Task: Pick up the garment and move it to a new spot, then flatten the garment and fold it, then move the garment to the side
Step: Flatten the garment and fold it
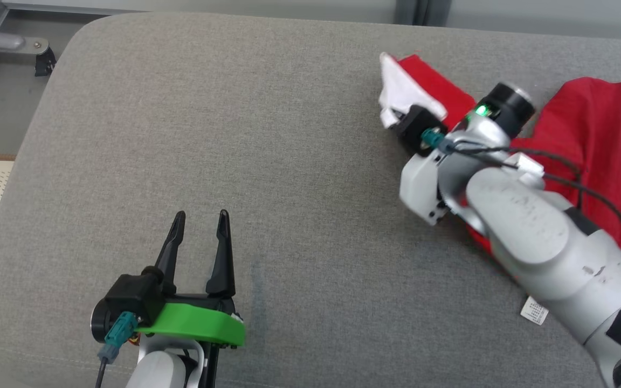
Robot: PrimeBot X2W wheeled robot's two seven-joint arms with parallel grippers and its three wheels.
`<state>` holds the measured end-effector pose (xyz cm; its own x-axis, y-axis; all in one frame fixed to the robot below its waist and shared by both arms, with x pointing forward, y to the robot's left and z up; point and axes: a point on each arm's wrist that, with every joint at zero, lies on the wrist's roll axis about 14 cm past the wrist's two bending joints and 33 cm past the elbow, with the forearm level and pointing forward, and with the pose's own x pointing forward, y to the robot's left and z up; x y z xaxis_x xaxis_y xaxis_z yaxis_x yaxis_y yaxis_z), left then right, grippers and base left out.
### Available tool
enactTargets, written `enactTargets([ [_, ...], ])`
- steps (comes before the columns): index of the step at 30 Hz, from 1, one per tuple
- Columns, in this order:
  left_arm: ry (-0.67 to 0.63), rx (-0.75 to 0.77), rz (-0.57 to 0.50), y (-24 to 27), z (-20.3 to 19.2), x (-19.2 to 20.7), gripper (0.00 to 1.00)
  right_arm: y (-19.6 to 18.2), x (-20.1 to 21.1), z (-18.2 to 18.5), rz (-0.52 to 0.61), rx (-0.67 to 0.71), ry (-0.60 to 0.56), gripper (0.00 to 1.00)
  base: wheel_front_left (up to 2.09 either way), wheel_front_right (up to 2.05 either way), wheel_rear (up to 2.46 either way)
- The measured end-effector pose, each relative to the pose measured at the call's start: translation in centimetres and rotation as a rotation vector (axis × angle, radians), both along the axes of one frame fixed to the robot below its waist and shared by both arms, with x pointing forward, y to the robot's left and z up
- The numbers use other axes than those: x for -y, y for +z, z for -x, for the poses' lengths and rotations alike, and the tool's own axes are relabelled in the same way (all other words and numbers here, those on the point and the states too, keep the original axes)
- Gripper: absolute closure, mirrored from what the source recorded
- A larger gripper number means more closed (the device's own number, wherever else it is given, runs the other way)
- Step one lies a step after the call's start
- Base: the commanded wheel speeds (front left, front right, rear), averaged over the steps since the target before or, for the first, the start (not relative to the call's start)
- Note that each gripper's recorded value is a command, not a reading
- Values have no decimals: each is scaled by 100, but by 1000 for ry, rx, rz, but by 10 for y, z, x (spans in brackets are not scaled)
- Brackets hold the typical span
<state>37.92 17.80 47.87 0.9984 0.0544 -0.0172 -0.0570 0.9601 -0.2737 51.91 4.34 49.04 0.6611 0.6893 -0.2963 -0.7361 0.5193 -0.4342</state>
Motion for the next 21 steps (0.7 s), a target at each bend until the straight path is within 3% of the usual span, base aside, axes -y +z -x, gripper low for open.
enactTargets([
  [5,-13,9,1,3,-1,3,0,-30,-34,52,55,-46,146,100,0,0,0],
  [6,-14,10,0,3,0,3,0,-35,-38,59,61,-56,165,76,0,0,0],
  [7,-14,11,-1,3,0,4,0,-42,-43,70,64,-73,188,25,0,0,0],
  [8,-13,13,-1,4,1,3,0,-49,-47,80,57,-96,206,0,0,0,0],
  [13,-1,25,-2,8,4,0,0,-56,-57,107,-29,-178,226,0,0,0,0],
  [18,3,25,2,9,11,-1,0,-30,-41,83,-230,-216,84,0,0,0,0],
  [21,0,28,3,10,12,1,0,-26,-22,64,-278,-224,-15,0,0,0,0],
])
